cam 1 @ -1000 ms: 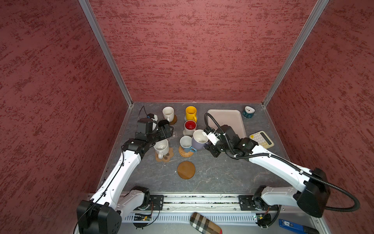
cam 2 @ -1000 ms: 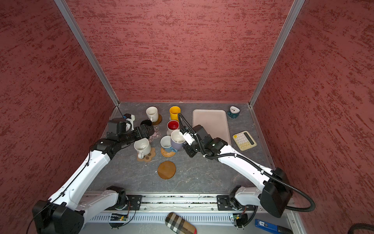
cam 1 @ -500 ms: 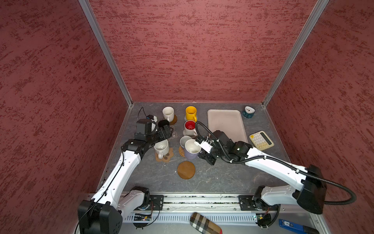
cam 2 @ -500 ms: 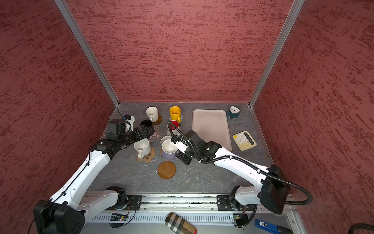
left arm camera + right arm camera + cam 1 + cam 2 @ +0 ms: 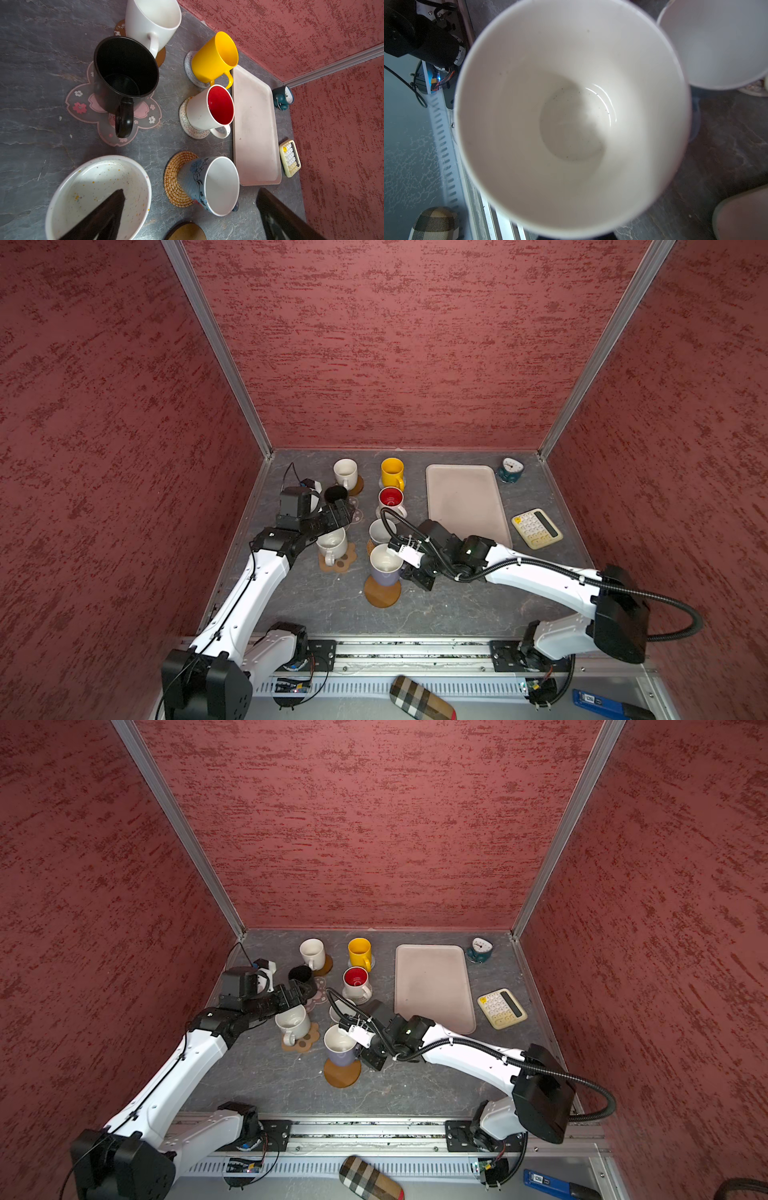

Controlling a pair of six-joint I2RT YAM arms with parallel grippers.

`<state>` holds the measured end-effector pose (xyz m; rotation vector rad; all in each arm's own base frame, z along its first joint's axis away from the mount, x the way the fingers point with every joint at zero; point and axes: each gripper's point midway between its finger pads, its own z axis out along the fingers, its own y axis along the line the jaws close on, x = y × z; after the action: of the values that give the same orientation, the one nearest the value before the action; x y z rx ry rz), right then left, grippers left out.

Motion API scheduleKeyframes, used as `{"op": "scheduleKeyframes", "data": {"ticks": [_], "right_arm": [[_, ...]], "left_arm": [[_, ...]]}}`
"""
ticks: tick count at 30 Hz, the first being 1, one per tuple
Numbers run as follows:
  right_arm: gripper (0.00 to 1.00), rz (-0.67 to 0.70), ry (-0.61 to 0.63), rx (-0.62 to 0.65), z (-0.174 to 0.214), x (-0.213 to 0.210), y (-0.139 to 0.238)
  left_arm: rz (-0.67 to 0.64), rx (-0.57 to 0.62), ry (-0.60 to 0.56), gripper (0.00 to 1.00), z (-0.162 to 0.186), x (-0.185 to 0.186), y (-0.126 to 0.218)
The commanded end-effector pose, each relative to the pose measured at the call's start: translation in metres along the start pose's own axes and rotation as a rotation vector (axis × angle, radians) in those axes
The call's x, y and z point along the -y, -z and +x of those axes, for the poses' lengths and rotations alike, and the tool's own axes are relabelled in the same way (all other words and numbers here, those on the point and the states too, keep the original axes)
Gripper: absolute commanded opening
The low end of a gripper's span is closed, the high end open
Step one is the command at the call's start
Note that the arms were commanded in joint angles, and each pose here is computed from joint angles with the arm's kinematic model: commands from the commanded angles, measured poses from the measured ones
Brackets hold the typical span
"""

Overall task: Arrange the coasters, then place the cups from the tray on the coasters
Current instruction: 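Lower the lavender mug onto the plain cork coaster and open the right gripper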

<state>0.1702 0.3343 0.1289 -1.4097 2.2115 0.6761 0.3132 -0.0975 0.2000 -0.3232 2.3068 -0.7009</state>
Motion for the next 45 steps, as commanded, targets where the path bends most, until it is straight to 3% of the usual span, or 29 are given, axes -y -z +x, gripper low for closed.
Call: {"op": "scheduleKeyframes", "data": {"ticks": [1,13,33,40,45], "right_arm": [[0.0,0.011,0.081,0.091,-0.023,-0.004,-0.002],[0.0,0.032,0.126,0.028,-0.007,-0.006,-0.034],[0.0,0.039,0.133,0.001,0.009,-0.004,-0.05],[0.26,0.044,0.135,-0.004,0.011,-0.004,-0.05],[0.37,0.053,0.138,-0.012,0.012,-0.004,-0.051]], "left_arm": [[0.022,0.028,-0.01,0.99,-0.005,0.003,0.003],[0.017,0.026,-0.008,0.99,-0.003,0.0,0.002],[0.021,0.023,-0.006,0.99,-0.003,0.001,0.001],[0.022,0.024,-0.007,0.99,-0.004,0.002,0.002],[0.018,0.024,-0.007,1.0,-0.004,0.001,0.002]]}}
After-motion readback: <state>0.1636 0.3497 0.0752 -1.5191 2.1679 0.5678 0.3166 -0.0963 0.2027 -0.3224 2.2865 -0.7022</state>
